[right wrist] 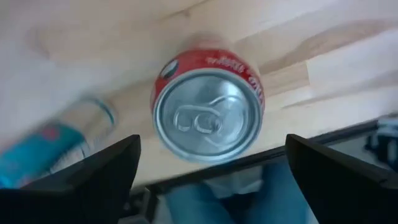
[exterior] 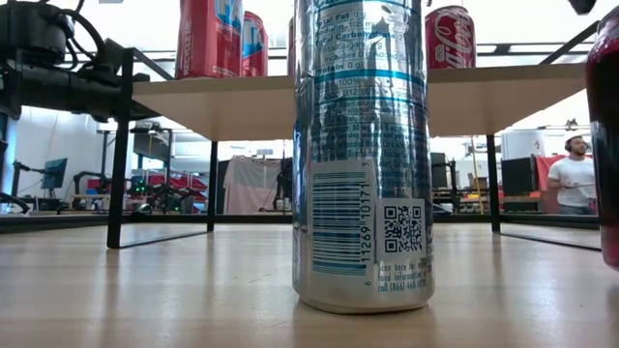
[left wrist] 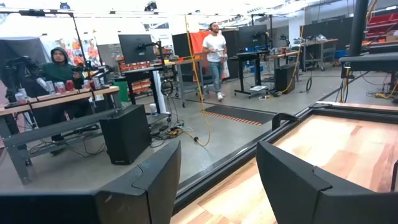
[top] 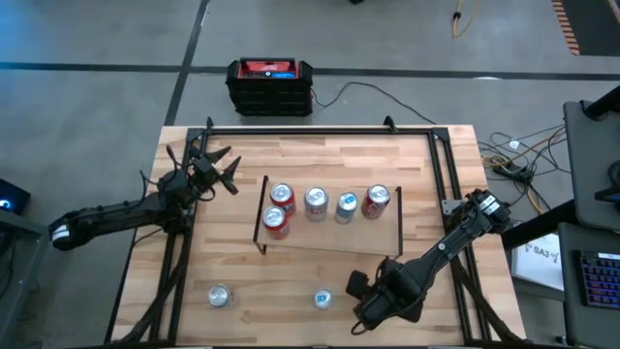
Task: Place canned beverage on shelf
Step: Put the red soda can on the shelf
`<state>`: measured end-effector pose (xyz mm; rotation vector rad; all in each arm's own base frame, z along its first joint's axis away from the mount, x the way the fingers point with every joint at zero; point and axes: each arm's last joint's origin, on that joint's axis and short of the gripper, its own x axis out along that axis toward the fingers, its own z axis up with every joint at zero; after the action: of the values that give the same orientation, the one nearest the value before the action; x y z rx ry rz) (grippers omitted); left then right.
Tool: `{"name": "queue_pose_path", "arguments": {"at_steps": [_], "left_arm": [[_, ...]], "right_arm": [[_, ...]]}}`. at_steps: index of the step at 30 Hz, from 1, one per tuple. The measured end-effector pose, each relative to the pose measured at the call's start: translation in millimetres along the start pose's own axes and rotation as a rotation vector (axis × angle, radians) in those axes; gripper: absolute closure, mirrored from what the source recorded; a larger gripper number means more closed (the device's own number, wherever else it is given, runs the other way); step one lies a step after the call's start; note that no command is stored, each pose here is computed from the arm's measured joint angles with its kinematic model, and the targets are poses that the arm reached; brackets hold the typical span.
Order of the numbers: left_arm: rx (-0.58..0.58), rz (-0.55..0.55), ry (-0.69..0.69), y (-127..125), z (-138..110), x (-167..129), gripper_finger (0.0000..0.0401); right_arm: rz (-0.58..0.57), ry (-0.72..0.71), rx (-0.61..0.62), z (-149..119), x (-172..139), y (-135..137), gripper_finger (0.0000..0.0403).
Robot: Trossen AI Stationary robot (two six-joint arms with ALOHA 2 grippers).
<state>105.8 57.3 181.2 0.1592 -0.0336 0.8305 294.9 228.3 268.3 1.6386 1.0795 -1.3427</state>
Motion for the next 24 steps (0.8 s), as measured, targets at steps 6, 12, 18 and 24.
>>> {"name": "queue_pose_path", "arguments": {"at_steps": [6, 12, 18, 24], "left_arm": [[0.0, 0.0, 0.0, 0, 0, 0, 0.0206], [0.0, 0.0, 0.0, 0, 0, 0, 0.0206], [0.0, 0.0, 0.0, 0, 0, 0, 0.0206], [0.0, 0.0, 0.0, 0, 0, 0, 0.0206]], "right_arm": [[-0.001, -0.002, -0.21, 0, 0, 0, 0.0003], [-0.024, -0.037, -0.374, -3, 16, 4, 0.0003], [-0.031, -0.045, -0.379, -3, 20, 5, 0.0003], [-0.032, -0.048, -0.355, -3, 21, 5, 0.0003]]}}
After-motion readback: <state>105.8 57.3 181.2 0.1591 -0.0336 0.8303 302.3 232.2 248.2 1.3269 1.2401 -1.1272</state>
